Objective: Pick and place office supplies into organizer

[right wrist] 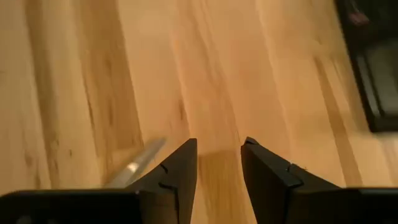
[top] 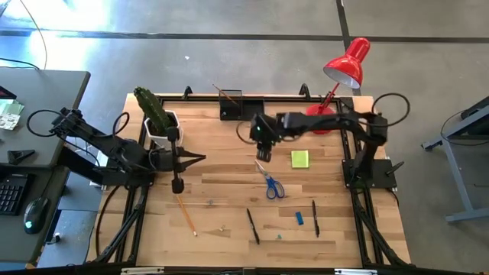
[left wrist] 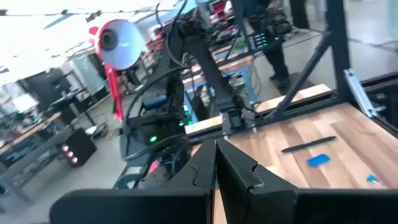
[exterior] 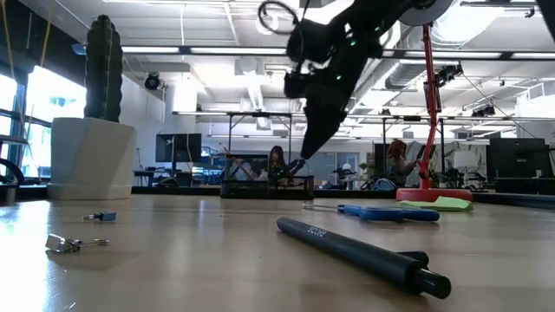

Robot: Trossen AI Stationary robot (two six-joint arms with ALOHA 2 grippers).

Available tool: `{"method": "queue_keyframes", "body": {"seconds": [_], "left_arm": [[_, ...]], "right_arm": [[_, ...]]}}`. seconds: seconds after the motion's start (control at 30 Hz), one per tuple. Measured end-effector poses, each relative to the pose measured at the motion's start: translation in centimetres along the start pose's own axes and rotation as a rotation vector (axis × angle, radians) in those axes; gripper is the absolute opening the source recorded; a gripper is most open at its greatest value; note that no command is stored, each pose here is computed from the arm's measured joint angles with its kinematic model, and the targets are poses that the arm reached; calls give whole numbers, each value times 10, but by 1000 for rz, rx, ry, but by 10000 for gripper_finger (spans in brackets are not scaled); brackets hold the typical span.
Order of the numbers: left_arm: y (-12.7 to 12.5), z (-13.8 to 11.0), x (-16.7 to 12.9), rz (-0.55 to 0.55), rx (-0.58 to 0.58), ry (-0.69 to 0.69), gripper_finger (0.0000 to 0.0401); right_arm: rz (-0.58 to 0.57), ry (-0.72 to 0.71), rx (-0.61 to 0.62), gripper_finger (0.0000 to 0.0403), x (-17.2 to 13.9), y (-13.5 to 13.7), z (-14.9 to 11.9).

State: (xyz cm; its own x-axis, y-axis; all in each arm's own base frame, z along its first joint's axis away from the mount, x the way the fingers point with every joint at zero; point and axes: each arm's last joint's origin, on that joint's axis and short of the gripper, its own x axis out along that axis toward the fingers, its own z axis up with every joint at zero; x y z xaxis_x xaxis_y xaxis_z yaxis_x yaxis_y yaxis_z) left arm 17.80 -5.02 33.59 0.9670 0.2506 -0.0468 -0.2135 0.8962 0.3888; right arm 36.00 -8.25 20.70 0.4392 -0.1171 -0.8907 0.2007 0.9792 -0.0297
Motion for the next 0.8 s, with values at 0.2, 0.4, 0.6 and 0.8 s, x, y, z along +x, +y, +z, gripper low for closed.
{"method": "queue_keyframes", "body": {"seconds": [0.2, 0.4, 0.6, 0.8], "left_arm": [[0, 5, 1, -16, 76, -46, 3], [1, 10, 8, -61, 107, -133, 3], [12, 2, 36, -116, 109, -183, 3], [22, 0, 68, -225, 96, -90, 3]], "right_arm": [[-126, -89, 134, 117, -9, 40, -45], [-161, -262, 342, 117, -20, 64, -107], [-168, -404, 409, 117, -33, 89, -144], [-214, -383, 447, 117, -35, 106, -161]]}}
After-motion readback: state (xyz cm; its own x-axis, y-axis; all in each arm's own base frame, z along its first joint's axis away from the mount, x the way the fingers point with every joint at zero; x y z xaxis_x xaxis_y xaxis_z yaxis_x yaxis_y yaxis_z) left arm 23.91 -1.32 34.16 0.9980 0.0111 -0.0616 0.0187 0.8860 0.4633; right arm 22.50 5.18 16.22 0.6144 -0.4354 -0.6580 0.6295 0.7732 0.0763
